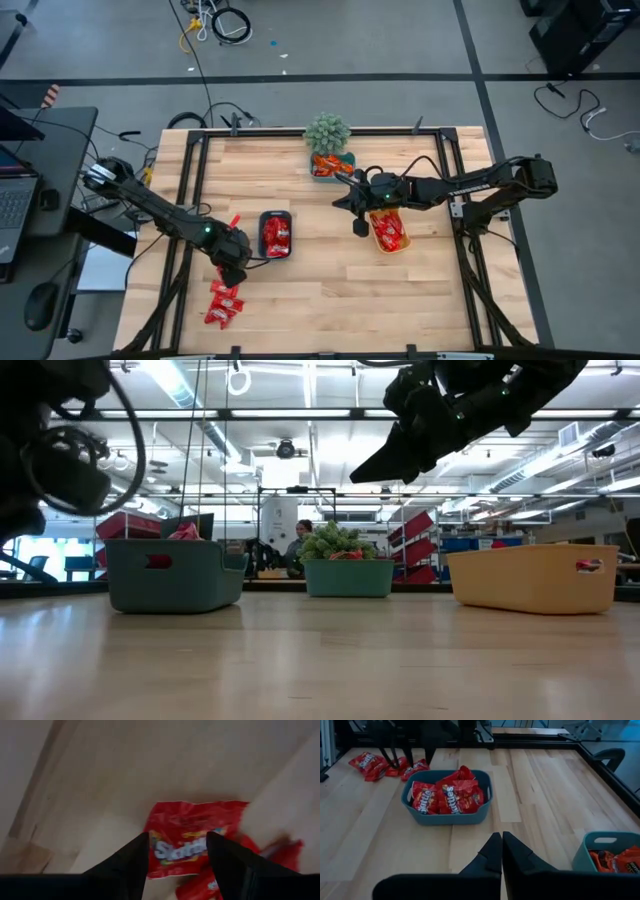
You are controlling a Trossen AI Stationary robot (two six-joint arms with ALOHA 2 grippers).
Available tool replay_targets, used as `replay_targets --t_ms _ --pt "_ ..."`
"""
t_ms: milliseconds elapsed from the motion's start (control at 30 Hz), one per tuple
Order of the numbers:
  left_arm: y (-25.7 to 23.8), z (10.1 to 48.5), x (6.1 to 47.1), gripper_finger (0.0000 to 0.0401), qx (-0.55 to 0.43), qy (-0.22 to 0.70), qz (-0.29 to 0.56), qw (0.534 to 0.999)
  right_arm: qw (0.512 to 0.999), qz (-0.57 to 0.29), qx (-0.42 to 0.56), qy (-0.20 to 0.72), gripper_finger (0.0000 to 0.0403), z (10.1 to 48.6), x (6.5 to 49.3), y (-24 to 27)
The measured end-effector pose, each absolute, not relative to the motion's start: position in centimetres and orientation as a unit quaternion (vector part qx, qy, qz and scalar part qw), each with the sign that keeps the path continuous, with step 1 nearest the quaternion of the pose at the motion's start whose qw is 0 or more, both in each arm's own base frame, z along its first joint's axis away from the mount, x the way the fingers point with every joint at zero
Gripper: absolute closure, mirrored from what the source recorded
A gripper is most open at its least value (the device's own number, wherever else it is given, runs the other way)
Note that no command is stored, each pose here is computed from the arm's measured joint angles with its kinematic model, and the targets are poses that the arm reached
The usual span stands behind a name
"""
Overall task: Sort candy
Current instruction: Put the red candy into the blue bin
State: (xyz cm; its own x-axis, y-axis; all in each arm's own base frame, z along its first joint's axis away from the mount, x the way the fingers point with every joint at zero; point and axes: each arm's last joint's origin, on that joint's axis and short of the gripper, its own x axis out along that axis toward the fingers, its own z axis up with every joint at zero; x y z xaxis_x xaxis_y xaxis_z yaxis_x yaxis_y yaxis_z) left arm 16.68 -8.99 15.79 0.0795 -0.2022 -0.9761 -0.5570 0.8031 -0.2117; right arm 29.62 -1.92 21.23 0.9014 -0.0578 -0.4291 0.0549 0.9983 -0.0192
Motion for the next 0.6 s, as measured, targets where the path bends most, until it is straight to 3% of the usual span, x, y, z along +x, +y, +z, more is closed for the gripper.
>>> replay_targets --t_ms 233,500,600 --pt "-8.6 14.6 15.9 0.022 -0.289 0.672 0.151 0.665 0.975 -0.029 -0.003 0.22 0.0403 21.2 29.6 -1.9" --pt "-8.6 14.8 16.4 0.0378 -0.266 0.657 0.128 0.693 0.975 -0.029 -0.003 0.22 0.0403 21.2 29.6 -1.9" --pt "-8.7 15.8 17.0 0.0383 -0.258 0.651 0.116 0.704 0.975 -0.029 -0.003 0.22 0.0403 21.2 29.6 -1.9"
